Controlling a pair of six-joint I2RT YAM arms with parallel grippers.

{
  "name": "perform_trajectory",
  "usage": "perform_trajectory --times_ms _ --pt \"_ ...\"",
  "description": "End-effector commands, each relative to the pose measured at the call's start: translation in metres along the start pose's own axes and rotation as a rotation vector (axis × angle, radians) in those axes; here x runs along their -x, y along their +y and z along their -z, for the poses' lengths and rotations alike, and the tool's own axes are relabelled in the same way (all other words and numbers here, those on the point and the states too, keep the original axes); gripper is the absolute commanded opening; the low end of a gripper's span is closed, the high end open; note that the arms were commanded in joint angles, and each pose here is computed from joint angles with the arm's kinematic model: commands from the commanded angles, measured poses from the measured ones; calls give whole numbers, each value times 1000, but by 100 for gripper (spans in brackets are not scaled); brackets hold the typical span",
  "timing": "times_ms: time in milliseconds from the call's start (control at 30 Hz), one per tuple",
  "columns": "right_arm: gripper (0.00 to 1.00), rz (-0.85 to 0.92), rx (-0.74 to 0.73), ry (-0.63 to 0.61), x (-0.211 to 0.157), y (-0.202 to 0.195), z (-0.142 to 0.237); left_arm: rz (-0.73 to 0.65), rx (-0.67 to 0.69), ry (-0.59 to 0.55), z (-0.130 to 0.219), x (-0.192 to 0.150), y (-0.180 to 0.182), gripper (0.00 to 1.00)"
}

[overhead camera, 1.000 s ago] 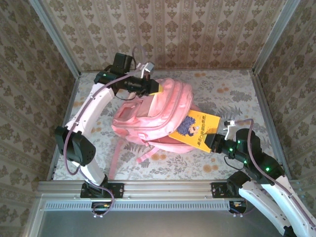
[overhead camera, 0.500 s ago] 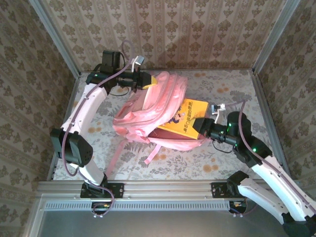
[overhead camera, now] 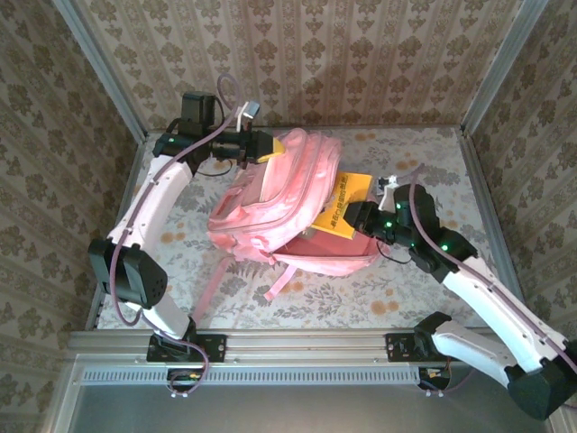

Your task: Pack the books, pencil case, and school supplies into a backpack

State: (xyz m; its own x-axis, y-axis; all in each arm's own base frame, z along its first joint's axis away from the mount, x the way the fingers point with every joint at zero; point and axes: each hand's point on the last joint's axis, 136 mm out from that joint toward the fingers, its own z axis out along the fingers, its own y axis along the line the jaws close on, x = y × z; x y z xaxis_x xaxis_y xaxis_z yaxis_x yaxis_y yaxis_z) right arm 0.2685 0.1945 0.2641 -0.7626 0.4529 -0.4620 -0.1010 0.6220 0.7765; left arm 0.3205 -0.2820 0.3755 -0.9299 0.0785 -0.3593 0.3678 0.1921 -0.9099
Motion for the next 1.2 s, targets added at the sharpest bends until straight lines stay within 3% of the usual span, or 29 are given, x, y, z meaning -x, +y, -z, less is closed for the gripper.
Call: perform_trajectory --times_ms 0,133,300,600,667,733,900,1167 --pt "0 -22 174 -52 23 42 -9 -261 -146 7 17 -13 -78 0" --pt "2 -59 150 -15 20 46 -43 -266 -148 12 11 -16 -79 0" --pt "13 -138 34 26 6 35 -97 -265 -142 1 10 -15 -77 0" --pt "15 -182 25 107 -28 38 -208 -245 -123 -39 11 -11 -70 0" --pt "21 -182 17 130 -34 37 -225 -235 -121 -44 11 -10 -67 0" --pt "36 -184 26 147 -39 37 -234 -228 -117 -49 12 -9 -66 0" --pt "67 -146 19 127 -35 36 -219 -206 -97 -70 17 -6 -59 0" --pt "90 12 19 66 -16 32 -152 -170 -40 -102 23 -2 -39 0"
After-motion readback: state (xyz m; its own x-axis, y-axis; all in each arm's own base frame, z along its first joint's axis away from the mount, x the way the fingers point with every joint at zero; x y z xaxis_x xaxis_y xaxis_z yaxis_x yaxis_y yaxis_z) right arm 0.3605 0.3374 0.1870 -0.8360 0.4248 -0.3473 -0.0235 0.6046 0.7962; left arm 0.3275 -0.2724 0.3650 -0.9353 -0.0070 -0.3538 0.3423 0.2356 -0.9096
